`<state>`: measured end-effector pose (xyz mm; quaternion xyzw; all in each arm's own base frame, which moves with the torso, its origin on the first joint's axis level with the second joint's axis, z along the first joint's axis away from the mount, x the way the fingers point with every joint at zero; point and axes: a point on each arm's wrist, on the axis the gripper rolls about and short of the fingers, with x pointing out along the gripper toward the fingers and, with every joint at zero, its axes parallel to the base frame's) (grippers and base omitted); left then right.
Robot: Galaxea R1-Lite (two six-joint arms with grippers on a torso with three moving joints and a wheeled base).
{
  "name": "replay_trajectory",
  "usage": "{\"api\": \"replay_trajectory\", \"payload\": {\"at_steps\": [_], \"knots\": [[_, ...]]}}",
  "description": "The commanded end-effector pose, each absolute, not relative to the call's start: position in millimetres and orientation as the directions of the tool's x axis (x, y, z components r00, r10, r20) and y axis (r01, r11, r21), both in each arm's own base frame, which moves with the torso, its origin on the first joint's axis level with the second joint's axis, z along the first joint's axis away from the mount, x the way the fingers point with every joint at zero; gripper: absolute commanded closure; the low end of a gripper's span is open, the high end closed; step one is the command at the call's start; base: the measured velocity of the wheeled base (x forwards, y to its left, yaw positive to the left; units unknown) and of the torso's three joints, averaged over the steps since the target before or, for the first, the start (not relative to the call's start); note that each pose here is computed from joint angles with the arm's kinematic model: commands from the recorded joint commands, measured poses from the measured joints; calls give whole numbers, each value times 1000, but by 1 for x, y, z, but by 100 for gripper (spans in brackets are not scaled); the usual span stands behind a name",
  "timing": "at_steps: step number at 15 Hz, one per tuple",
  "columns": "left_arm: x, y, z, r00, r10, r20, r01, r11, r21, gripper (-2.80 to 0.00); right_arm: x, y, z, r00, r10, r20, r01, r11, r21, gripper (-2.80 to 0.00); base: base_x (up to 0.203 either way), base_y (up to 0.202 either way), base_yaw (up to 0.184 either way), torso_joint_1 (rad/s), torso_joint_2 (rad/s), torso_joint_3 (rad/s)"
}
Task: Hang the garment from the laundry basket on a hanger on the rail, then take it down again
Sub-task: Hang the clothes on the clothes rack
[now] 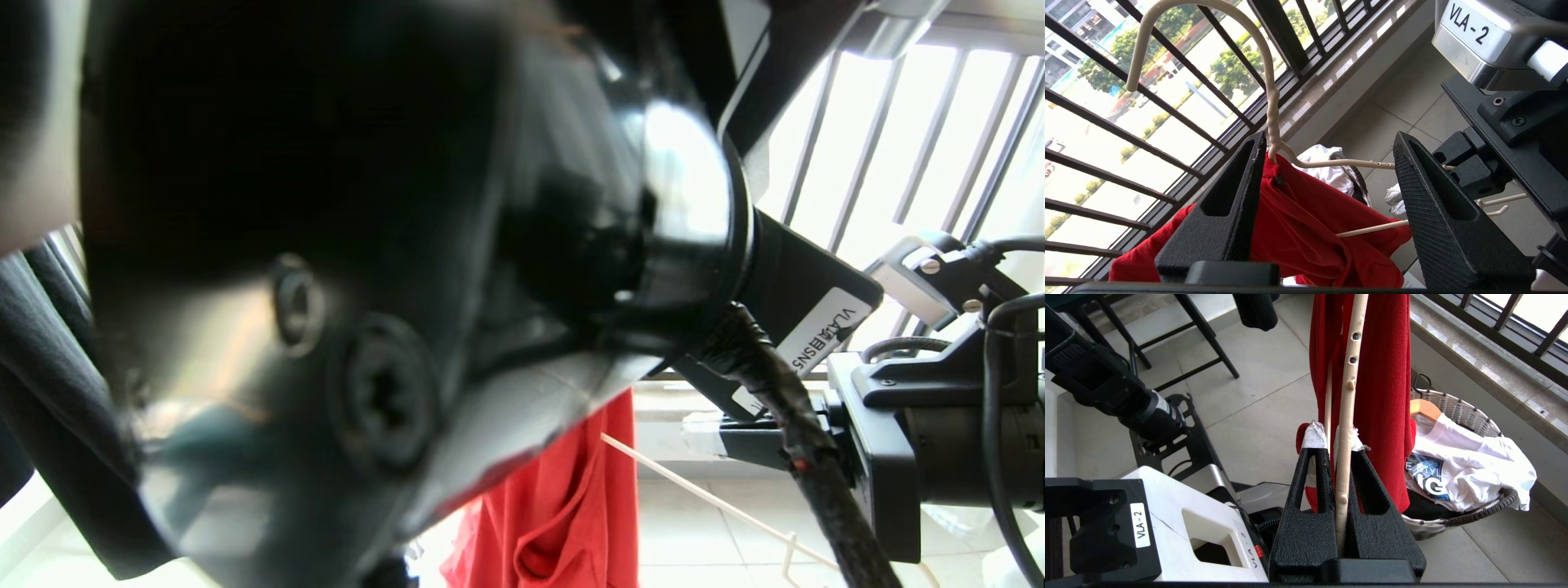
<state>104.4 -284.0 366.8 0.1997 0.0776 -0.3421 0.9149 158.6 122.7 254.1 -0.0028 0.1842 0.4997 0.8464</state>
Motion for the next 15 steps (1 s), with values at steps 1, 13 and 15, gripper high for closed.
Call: {"api": "replay_trajectory", "payload": {"at_steps": [1,13,15], "knots": [[105,-282,367,759,-588,-281,651,692,312,-280,159,123,254,430,846,-315,-848,498,181,0,0,0,0,0,0,0],[126,-195,363,861,-412,-299,490,829,268,-280,165,127,249,429,838,-338,-841,507,188,0,0,0,0,0,0,0],[128,-180,366,846,-438,-303,512,825,238,0,165,127,248,430,837,-339,-841,508,188,0,0,0,0,0,0,0]]}}
